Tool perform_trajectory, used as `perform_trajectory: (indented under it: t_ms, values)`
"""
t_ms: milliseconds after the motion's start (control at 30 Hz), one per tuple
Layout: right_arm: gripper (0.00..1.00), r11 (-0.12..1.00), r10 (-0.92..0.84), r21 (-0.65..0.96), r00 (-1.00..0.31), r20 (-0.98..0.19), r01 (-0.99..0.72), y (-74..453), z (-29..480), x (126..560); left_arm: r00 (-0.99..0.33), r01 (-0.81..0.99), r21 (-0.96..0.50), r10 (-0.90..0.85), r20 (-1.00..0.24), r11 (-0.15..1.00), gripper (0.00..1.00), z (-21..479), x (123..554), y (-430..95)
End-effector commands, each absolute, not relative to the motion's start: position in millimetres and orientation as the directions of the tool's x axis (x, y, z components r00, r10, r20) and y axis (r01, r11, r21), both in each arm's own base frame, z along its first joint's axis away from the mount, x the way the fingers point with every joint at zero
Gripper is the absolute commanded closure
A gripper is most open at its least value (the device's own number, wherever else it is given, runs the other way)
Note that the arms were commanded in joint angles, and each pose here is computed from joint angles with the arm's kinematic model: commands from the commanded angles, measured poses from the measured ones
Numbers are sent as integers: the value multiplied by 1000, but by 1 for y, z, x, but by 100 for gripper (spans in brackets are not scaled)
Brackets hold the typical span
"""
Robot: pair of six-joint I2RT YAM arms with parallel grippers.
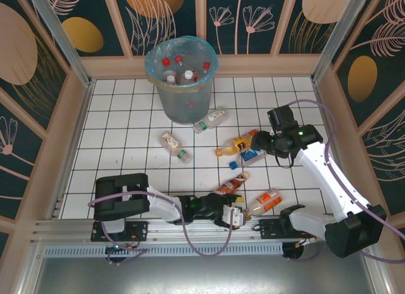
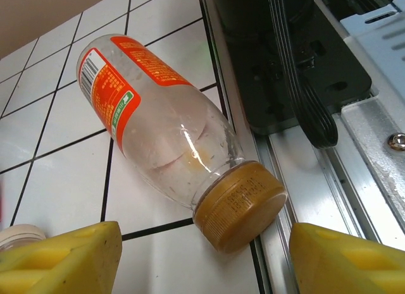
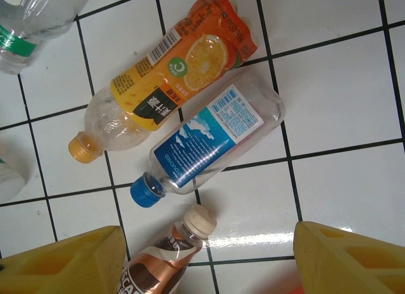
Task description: Put the plastic bottles in the bin
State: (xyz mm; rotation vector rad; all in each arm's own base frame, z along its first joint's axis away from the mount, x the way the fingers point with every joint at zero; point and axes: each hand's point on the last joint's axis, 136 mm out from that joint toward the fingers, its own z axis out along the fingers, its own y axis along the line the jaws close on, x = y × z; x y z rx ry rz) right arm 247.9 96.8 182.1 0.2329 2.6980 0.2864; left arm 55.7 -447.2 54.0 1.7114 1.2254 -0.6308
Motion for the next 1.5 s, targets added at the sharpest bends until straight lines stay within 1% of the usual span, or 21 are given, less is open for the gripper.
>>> perform_trajectory:
  t_ms: [0, 167, 433, 567, 767, 800, 833, 867, 933, 1000, 1167, 1267, 1367, 1467]
  values:
    - [29, 967, 200, 228, -894, -401, 114, 92, 184, 247, 377, 921, 380, 431, -820, -84, 29, 57, 54, -456]
    - [29, 969, 195, 220, -892, -409, 112, 90, 187, 249, 408, 911, 387, 439, -801, -140, 29, 50, 49, -462]
    - [30, 970, 194, 217, -888, -417, 110, 85, 190, 246, 440, 898, 403, 435, -786, -180, 26, 43, 45, -467]
    - [30, 969, 199, 219, -884, -423, 113, 83, 192, 246, 467, 884, 412, 441, -766, -219, 26, 37, 43, -474]
    - [30, 963, 209, 244, -883, -421, 112, 84, 191, 242, 441, 896, 409, 462, -770, -173, 26, 33, 51, -482]
    - [30, 962, 211, 247, -882, -421, 112, 84, 190, 241, 431, 899, 414, 464, -774, -144, 27, 35, 55, -482]
    - [30, 961, 215, 251, -881, -422, 114, 84, 189, 241, 406, 905, 416, 468, -785, -89, 27, 38, 63, -483]
    - [30, 960, 217, 255, -881, -421, 115, 84, 188, 240, 373, 910, 415, 480, -794, -20, 28, 40, 73, -485]
    - [30, 959, 217, 259, -883, -415, 114, 85, 186, 239, 330, 914, 403, 493, -805, 48, 30, 43, 83, -491]
    - [30, 960, 214, 257, -885, -414, 112, 85, 185, 239, 305, 923, 379, 480, -823, 63, 34, 45, 83, -495]
    - [31, 960, 213, 258, -882, -421, 109, 84, 188, 241, 261, 933, 339, 425, -867, 120, 50, 54, 85, -497]
    - [31, 957, 217, 270, -882, -419, 108, 86, 187, 241, 257, 929, 340, 412, -874, 144, 55, 56, 88, -491]
    - [32, 953, 222, 282, -883, -413, 108, 89, 184, 242, 257, 928, 340, 398, -881, 154, 62, 61, 88, -485]
    - [33, 949, 227, 295, -882, -413, 106, 92, 185, 245, 267, 922, 349, 383, -885, 165, 65, 74, 88, -479]
